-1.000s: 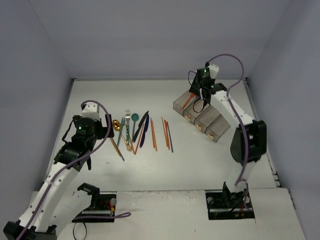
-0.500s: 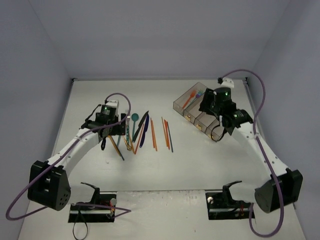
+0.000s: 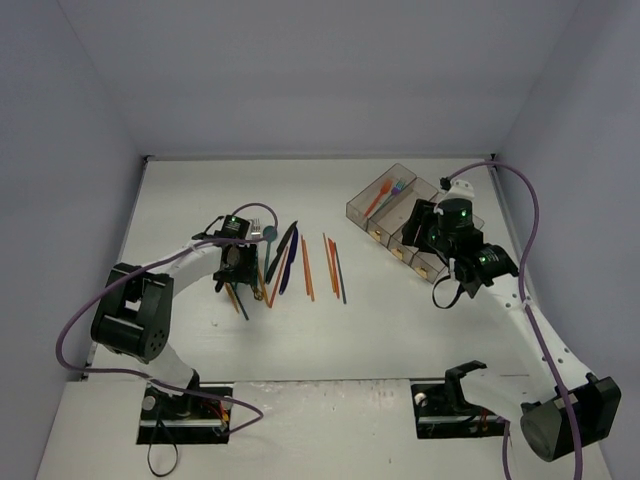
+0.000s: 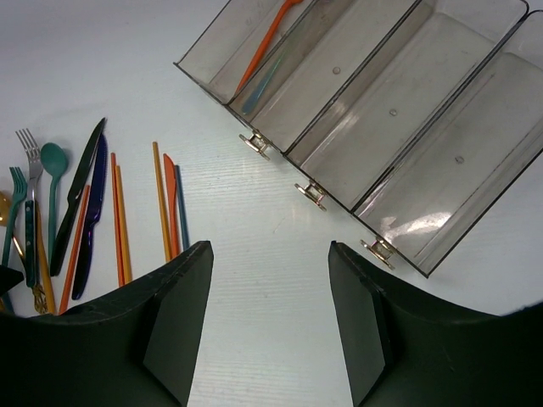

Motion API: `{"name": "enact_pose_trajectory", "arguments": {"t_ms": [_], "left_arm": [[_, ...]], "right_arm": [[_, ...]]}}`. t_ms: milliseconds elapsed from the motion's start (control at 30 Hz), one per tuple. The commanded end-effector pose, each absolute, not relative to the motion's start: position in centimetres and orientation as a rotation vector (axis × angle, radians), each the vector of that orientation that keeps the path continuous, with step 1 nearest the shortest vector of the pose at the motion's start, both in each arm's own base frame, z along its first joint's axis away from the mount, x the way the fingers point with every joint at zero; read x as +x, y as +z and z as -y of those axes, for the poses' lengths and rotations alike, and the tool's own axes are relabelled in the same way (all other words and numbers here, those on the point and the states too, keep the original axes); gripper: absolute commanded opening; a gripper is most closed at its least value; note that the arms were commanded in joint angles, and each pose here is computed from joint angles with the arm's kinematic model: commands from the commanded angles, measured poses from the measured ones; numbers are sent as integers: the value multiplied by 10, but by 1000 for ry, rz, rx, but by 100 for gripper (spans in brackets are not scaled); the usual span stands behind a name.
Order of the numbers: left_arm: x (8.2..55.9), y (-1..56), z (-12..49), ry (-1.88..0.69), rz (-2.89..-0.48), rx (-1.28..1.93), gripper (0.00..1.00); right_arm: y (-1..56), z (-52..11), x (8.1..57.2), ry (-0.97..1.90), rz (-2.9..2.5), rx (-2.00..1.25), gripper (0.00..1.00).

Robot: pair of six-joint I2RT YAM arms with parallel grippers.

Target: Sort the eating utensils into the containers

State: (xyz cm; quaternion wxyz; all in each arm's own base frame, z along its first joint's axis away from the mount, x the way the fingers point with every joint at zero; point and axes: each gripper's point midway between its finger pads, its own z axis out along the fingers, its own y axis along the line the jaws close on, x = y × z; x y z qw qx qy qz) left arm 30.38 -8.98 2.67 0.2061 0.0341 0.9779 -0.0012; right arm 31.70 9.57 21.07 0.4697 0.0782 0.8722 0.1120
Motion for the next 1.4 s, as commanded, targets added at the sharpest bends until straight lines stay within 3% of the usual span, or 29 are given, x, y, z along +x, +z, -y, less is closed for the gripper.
{"name": "enact_pose_trajectory", "arguments": {"t_ms": [0, 67, 200, 533, 1000, 1367], "left_arm": [[336, 45, 99, -34, -2634, 71, 44], [338, 42, 100, -32, -2639, 67, 41], [338, 38, 101, -33, -2652, 69, 24], [337, 45, 103, -43, -2655, 84, 0], [331, 131, 113, -149, -2466, 63, 0], [316, 248, 221, -416, -2134, 250, 0]], "right_arm": [[227, -98, 316, 317, -2073, 177, 54], [227, -97, 313, 321, -2071, 179, 55], [224, -98, 310, 329, -2076, 175, 55], [230, -99, 308, 343, -2063, 176, 55], [252, -125, 315, 458, -2053, 120, 56], [300, -219, 328, 728, -2022, 42, 55]]}}
